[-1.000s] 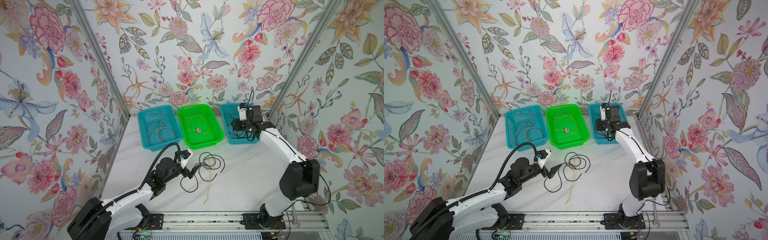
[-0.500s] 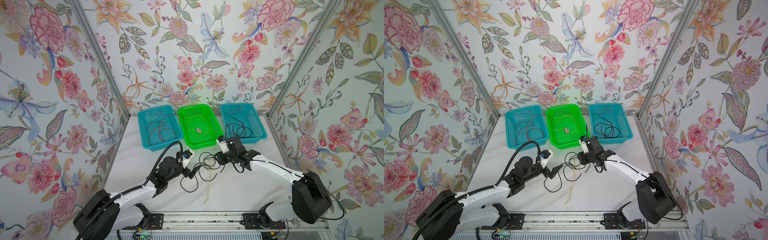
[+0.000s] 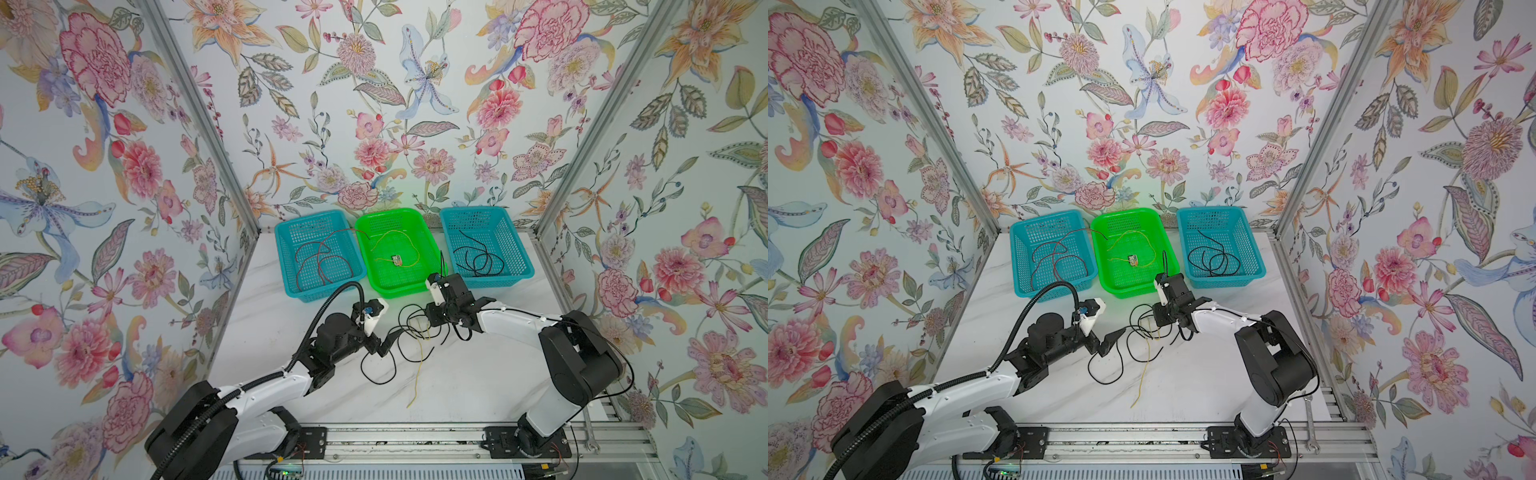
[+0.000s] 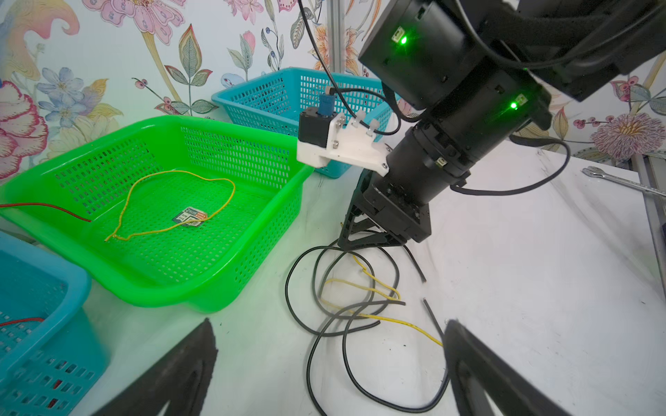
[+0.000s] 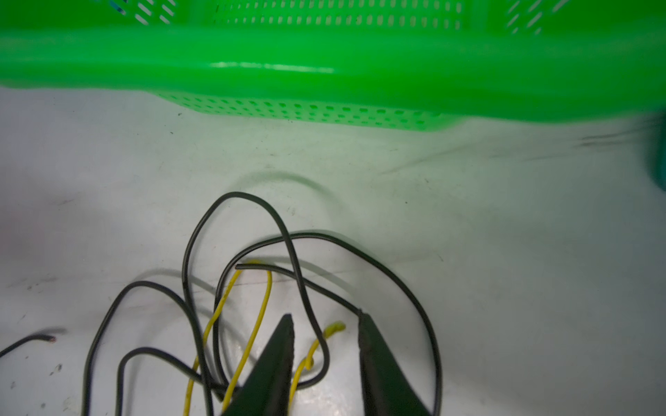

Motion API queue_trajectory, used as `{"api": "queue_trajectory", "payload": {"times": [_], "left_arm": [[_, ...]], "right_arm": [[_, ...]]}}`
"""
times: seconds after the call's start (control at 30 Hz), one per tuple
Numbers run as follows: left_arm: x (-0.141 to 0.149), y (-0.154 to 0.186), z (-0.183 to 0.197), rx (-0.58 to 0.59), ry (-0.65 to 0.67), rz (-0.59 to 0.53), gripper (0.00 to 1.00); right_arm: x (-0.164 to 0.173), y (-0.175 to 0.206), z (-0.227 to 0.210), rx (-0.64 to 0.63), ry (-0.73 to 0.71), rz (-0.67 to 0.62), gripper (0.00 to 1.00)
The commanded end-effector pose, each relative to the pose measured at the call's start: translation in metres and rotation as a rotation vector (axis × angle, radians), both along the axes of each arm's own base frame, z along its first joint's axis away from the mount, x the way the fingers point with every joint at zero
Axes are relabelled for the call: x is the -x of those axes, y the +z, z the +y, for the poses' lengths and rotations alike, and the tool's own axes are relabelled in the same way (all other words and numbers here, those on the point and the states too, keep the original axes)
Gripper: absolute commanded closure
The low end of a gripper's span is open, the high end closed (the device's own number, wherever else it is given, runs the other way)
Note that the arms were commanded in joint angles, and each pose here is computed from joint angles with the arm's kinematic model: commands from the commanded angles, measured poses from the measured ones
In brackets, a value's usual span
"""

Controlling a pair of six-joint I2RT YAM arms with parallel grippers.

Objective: Untangle and sort cables by color
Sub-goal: Untie the cable.

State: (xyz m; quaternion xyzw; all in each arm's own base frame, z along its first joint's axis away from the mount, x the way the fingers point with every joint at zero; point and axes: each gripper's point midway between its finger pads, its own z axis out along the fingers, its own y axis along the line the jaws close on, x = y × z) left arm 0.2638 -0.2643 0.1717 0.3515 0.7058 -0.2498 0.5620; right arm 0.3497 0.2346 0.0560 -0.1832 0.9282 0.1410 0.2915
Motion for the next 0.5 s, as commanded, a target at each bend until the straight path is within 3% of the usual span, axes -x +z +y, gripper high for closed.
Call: {"api": "queue_trajectory", "payload": {"times": [0.0,0.17,0.27,0.47], "left_arm": [[-0.005,0.011,0.002,0.019,0.012,-0.018,0.01],[-0.008,0.011,-0.001,0.025,0.007,-0.019,0.01],[-0.009,0.011,-0.005,0.027,-0.005,-0.019,0.01],[-0.028,-0.010,-0.022,-0.011,-0.012,0.031,0.01]], "right_arm": [[-0.017,0.011,0.006,-0.028,-0.020,-0.048,0.73],[-0.022,0.007,0.008,-0.024,-0.017,-0.041,0.79],[-0.021,0.006,0.010,-0.031,-0.008,-0.034,0.91],[-0.009,0.026,0.010,-0.036,0.010,-0.051,0.99]]}}
